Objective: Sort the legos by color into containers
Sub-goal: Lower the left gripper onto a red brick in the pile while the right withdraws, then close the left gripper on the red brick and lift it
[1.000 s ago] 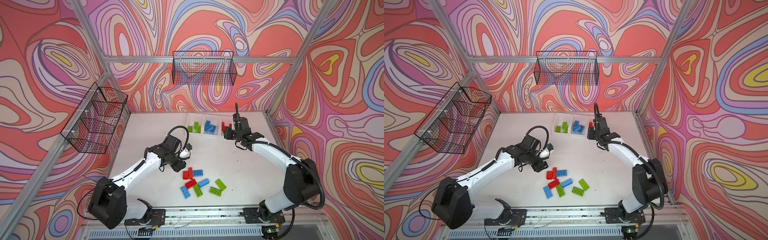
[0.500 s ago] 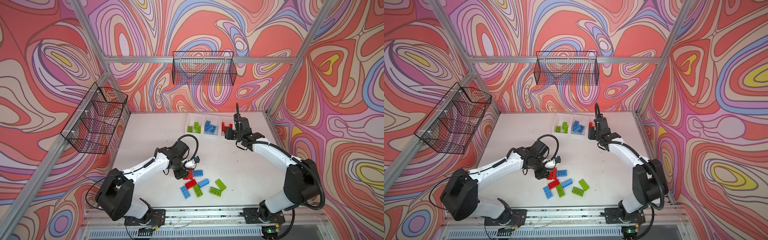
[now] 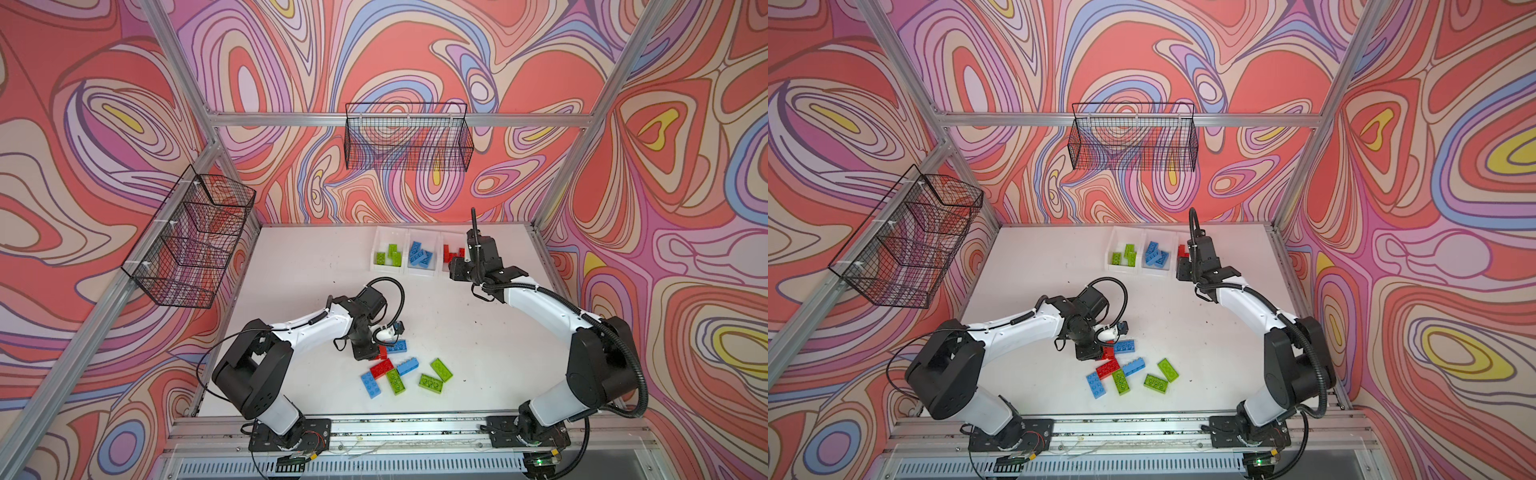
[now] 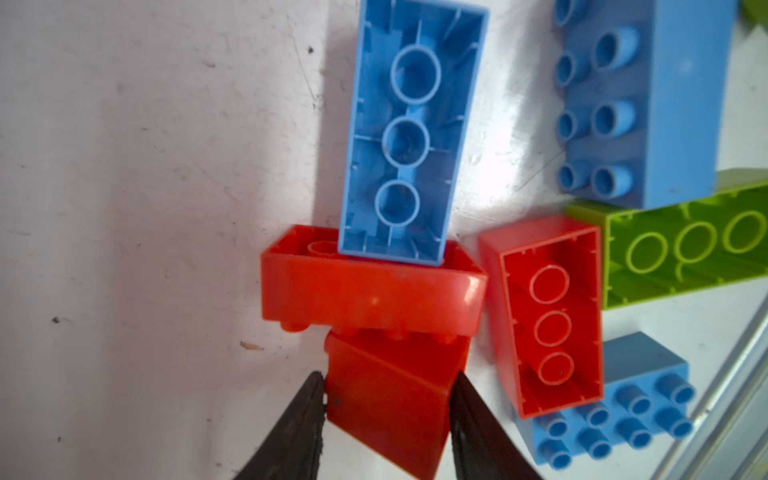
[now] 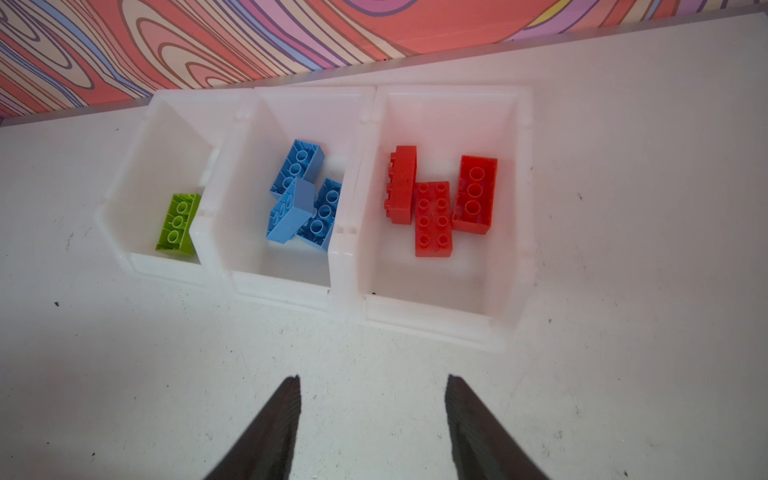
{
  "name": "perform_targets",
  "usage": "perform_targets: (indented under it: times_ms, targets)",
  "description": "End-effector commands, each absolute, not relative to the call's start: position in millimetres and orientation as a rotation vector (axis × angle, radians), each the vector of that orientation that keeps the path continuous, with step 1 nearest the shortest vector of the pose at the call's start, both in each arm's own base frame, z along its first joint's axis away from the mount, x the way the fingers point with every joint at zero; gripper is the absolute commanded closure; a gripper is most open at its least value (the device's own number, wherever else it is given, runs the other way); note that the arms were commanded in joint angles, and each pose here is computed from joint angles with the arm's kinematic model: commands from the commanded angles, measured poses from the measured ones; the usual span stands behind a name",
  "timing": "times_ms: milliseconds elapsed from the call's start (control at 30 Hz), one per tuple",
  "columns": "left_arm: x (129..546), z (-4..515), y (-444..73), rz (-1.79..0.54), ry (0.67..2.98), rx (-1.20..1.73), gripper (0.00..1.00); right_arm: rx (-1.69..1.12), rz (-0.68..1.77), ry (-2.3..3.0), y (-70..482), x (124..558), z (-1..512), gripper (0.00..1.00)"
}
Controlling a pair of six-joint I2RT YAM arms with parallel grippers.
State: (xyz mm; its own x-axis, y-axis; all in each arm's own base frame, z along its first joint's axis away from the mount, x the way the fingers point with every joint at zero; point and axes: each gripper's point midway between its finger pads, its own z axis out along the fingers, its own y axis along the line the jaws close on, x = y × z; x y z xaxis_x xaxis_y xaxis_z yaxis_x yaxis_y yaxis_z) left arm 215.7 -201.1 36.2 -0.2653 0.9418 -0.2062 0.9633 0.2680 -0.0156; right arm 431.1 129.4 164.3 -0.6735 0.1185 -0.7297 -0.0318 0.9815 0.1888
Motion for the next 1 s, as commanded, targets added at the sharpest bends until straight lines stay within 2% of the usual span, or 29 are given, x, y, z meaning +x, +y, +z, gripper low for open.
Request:
perform_targets:
  times_ms: [0,333,567,600,667,767,967]
  targets:
    - [214.3,25.8,-197.6,-0.164,2.367,1.847,0.56,0.088,0.216,2.288,122.3,429.6,163.2,0.41]
    - [219.1,28.7,-196.6,-0.115,2.356,1.840,0.67,0.095,0.220,2.288,121.1,424.8,161.6,0.41]
    - [231.3,38.3,-188.9,0.002,2.311,1.806,0.69,0.095,0.226,2.288,121.1,423.5,162.1,0.41]
    - [233.1,39.0,-188.4,0.014,2.306,1.798,0.67,0.097,0.228,2.287,121.1,423.6,162.0,0.41]
    - [235.3,38.1,-186.3,0.037,2.299,1.793,0.51,0.098,0.234,2.286,122.0,423.7,162.3,0.41]
    - [237.7,35.1,-185.5,0.055,2.306,1.789,0.41,0.099,0.240,2.287,122.5,423.9,161.8,0.41]
    - [239.9,34.9,-188.0,0.049,2.312,1.782,0.31,0.096,0.234,2.287,122.1,424.1,163.3,0.41]
